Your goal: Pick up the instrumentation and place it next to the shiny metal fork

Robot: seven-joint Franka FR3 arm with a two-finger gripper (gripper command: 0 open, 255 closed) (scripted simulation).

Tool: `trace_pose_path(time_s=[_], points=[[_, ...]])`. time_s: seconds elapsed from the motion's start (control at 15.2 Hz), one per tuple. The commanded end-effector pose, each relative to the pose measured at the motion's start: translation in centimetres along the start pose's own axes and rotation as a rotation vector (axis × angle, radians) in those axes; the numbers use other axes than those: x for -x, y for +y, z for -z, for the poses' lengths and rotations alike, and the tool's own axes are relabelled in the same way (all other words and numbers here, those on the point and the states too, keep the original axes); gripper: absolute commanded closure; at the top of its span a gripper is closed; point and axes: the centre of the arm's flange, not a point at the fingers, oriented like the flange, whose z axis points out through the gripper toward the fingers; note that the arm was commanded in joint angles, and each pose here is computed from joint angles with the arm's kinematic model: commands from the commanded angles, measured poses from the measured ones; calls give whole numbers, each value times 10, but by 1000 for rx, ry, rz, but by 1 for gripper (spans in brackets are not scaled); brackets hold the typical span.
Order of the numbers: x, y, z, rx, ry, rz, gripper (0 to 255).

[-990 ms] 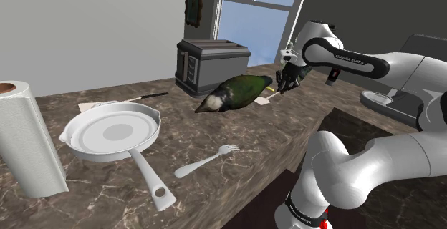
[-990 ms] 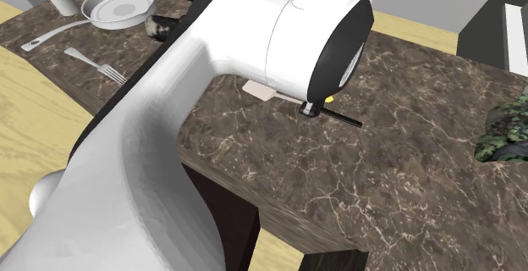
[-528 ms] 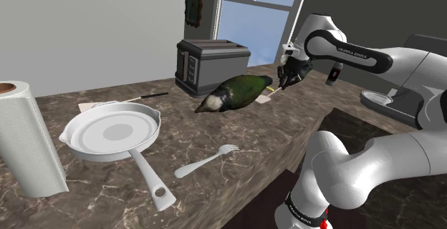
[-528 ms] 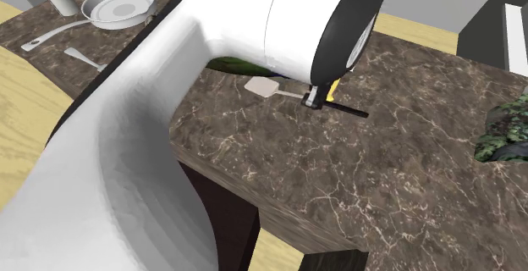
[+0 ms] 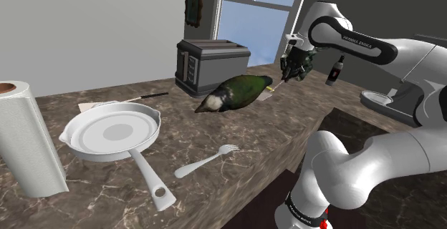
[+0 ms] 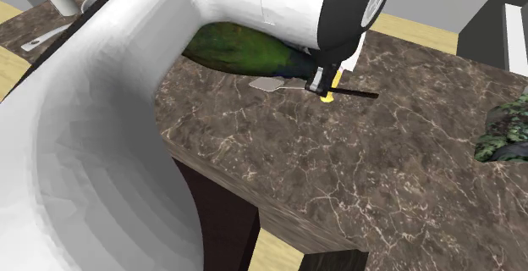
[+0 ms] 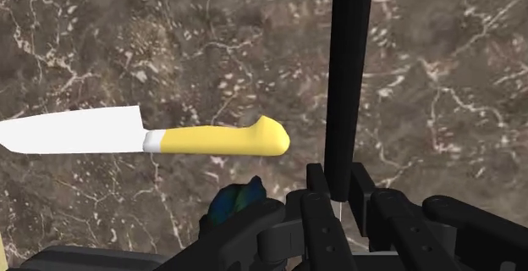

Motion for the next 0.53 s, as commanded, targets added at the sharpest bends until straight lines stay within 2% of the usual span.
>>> trace_pose_path(time_s=[0.0, 0.33, 0.46], points=[[0, 2, 11, 0, 0, 0, 255], [2, 7, 34, 0, 0, 0, 255], [-22, -4, 38, 0, 0, 0, 255]])
